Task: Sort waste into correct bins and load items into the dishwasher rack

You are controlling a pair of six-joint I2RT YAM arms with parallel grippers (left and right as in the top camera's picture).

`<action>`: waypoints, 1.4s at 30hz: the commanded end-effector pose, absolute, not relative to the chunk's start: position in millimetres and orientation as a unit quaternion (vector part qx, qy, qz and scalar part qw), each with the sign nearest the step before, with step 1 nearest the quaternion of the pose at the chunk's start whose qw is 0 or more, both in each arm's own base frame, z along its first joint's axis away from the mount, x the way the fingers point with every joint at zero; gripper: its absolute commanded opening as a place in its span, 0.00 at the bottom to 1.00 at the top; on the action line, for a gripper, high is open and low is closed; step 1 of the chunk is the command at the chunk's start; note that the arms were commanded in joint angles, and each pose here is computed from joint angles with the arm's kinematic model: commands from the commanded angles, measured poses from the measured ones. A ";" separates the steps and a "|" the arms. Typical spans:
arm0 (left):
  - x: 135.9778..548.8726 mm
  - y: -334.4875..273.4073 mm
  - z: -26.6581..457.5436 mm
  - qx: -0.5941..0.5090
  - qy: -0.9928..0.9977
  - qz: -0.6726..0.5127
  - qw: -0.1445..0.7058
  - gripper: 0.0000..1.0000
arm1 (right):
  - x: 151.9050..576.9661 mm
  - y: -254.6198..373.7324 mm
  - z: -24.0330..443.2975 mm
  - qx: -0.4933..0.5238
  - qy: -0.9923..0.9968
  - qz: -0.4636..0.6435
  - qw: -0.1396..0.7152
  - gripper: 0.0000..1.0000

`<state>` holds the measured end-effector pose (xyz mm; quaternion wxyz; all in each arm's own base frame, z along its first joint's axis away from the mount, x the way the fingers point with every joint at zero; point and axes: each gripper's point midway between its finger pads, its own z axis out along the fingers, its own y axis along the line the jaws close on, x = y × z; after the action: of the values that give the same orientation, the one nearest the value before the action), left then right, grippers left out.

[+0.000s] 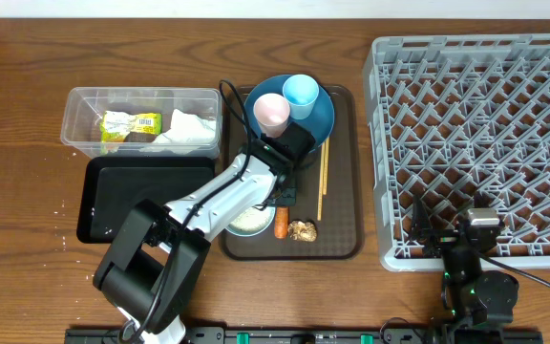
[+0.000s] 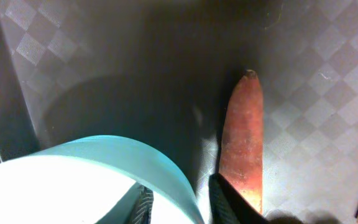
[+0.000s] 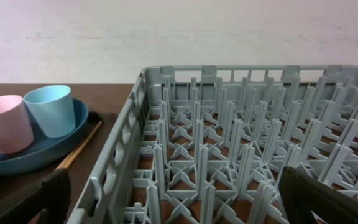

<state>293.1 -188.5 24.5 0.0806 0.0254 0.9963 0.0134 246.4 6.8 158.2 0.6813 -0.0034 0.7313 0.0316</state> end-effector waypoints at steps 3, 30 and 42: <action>297.3 -169.1 20.4 0.004 0.996 0.038 0.076 0.25 | 246.2 7.4 157.3 -0.010 0.732 0.027 0.681 0.99; 297.2 -161.0 17.1 -0.002 0.996 0.050 0.073 0.26 | 246.2 7.4 157.3 -0.010 0.732 0.027 0.681 0.99; 299.6 -152.0 14.1 -0.006 0.995 0.070 0.074 0.26 | 246.2 7.4 157.3 -0.010 0.732 0.027 0.681 0.99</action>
<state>300.4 -168.4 24.1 0.0811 0.0037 0.9961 0.0339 246.4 6.8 158.2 0.6813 -0.0034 0.7313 0.0316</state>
